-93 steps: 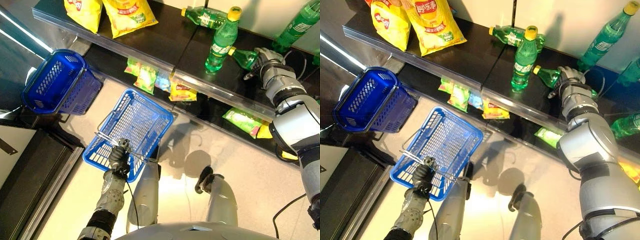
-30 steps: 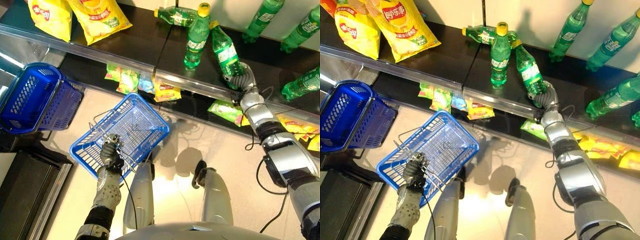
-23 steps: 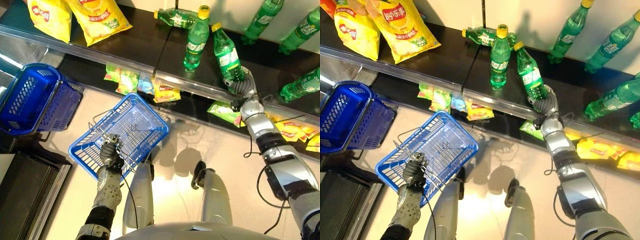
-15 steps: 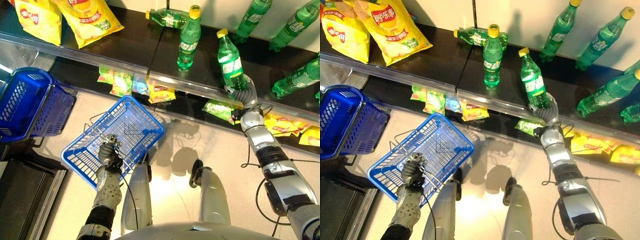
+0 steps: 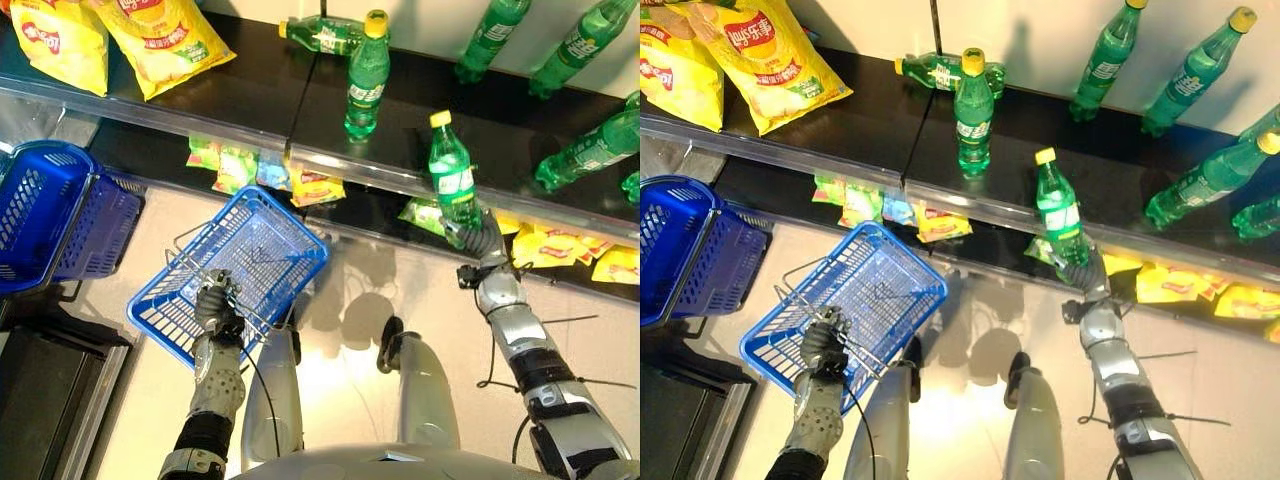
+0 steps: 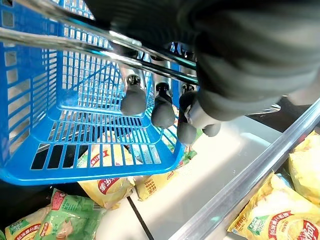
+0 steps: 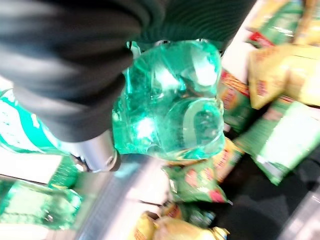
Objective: Pick up the snacks into the basket
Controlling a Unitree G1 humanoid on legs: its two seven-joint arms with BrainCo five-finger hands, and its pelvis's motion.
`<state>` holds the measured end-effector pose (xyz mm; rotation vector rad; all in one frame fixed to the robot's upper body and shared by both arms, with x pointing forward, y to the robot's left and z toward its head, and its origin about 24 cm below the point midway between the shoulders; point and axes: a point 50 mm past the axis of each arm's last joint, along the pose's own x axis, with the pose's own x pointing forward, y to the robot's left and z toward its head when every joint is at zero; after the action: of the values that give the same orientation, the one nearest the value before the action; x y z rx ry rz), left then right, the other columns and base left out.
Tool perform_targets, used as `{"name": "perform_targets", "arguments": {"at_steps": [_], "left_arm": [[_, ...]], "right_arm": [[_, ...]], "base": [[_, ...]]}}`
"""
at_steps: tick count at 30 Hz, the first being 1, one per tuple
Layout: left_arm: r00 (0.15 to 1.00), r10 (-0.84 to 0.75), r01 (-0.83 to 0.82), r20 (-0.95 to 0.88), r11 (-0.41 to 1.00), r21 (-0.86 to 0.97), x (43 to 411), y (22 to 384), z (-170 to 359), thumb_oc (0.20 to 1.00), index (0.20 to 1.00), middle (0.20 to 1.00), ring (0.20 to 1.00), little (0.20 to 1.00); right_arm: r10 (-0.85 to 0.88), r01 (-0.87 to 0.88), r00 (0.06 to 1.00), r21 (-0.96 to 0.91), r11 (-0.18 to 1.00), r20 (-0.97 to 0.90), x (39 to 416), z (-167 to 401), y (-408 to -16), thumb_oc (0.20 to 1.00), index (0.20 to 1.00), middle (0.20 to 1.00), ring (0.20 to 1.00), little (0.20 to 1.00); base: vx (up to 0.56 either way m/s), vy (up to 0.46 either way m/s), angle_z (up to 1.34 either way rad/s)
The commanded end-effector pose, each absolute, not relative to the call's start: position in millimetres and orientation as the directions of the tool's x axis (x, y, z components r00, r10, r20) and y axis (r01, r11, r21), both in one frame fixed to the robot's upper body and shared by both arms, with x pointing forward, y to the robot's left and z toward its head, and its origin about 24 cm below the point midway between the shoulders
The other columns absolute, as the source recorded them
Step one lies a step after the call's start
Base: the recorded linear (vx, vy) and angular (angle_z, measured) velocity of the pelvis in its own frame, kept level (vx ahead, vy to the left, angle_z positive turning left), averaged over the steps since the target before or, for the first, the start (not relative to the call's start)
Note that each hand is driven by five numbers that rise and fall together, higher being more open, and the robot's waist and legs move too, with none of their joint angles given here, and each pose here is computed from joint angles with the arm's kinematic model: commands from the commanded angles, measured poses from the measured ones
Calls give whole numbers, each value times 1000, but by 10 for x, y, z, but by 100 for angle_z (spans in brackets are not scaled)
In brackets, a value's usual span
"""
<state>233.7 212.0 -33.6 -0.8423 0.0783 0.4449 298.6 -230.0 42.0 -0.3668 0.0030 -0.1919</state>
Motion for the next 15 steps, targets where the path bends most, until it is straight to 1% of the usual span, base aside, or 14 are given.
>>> {"name": "perform_targets", "arguments": {"at_steps": [1, 2, 4, 6, 9, 15], "left_arm": [[917, 396, -309, -43, 640, -703, 2382, 2270, -33, 200, 200, 200, 200, 200], [917, 396, -309, -43, 640, -703, 2383, 2269, -33, 200, 200, 200, 200, 200], [917, 396, -305, -38, 638, -707, 2376, 2277, -25, 200, 200, 200, 200, 200], [918, 396, -303, -33, 644, -702, 2365, 2292, -27, 200, 200, 200, 200, 200], [918, 396, -302, -30, 647, -700, 2362, 2296, -28, 200, 200, 200, 200, 200], [929, 370, -271, -11, 661, -700, 2383, 2264, 7, 200, 200, 200, 200, 200]], "right_arm": [[-13, 95, 940, -227, 969, 340, 2992, 1037, -2074, 200, 200, 200, 200, 200], [-13, 95, 940, -227, 969, 340, 2991, 1038, -2075, 200, 200, 200, 200, 200], [39, 35, 935, -201, 979, 352, 2926, 1053, -2011, 200, 200, 200, 200, 200], [121, -37, 915, -218, 975, 385, 2842, 1133, -1939, 200, 200, 200, 200, 200], [165, -69, 905, -247, 966, 392, 2809, 1166, -1905, 200, 200, 200, 200, 200], [295, -175, 907, -366, 914, 302, 2892, 1078, -1734, 200, 200, 200, 200, 200]], "base": [[0, 0, 0], [0, 0, 0], [0, 0, 0], [0, 0, 0], [0, 0, 0], [0, 0, 0]]}}
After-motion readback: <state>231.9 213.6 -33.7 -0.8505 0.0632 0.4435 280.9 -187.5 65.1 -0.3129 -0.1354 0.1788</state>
